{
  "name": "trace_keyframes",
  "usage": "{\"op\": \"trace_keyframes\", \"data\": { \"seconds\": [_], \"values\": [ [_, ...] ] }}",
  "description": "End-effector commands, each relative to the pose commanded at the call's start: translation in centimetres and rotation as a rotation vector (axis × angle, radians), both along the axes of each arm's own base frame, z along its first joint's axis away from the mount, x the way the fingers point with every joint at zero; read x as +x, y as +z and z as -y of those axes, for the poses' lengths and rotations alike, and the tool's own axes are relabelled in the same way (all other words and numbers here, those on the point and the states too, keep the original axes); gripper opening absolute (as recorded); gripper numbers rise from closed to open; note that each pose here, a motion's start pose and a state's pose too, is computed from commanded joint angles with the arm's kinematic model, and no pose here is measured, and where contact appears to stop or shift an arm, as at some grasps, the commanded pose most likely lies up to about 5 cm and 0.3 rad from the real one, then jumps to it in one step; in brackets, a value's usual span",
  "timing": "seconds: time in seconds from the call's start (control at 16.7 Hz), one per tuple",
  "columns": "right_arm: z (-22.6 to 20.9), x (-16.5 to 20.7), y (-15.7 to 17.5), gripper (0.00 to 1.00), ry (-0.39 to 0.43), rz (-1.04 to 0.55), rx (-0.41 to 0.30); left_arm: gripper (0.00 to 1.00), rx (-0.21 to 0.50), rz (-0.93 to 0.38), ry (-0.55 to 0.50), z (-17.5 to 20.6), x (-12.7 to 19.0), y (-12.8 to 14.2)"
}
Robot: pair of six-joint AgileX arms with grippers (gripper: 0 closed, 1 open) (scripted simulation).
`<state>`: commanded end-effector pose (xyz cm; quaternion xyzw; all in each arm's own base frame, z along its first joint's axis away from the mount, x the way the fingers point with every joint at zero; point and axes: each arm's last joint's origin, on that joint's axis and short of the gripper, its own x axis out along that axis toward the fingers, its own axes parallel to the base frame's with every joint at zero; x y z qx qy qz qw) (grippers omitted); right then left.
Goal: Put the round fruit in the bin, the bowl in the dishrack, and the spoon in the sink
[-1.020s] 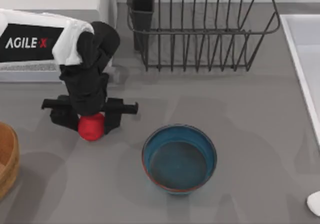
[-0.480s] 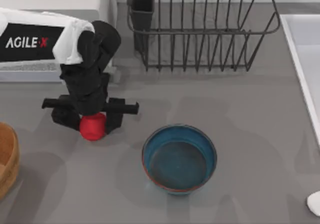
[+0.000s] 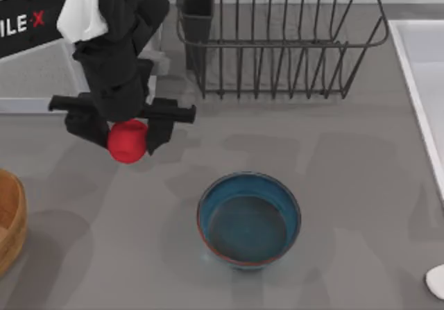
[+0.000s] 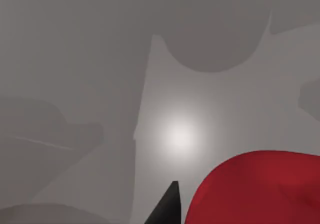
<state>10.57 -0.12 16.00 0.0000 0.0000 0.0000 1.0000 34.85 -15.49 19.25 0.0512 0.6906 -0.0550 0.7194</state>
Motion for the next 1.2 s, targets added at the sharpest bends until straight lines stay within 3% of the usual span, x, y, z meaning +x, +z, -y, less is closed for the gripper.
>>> {"op": "trace_keyframes", "data": {
  "seconds": [0.18, 0.42, 0.72, 0.96, 1.2],
  "values": [
    [0.0, 0.0, 0.0, 1.00, 0.000, 0.000, 0.000, 0.00, 0.003, -0.013, 0.033, -0.7, 0.1, 1.9],
    [0.0, 0.0, 0.0, 1.00, 0.000, 0.000, 0.000, 0.00, 0.004, -0.017, 0.044, -0.9, 0.1, 2.1],
    [0.0, 0.0, 0.0, 1.00, 0.000, 0.000, 0.000, 0.00, 0.024, -0.048, -0.015, -1.3, -1.5, 2.2],
    [0.0, 0.0, 0.0, 1.00, 0.000, 0.000, 0.000, 0.00, 0.064, -0.058, -0.049, -4.9, -4.4, 3.7],
    [0.0, 0.0, 0.0, 1.00, 0.000, 0.000, 0.000, 0.00, 0.121, -0.026, 0.004, -10.0, -7.8, 5.4]
  ]
}}
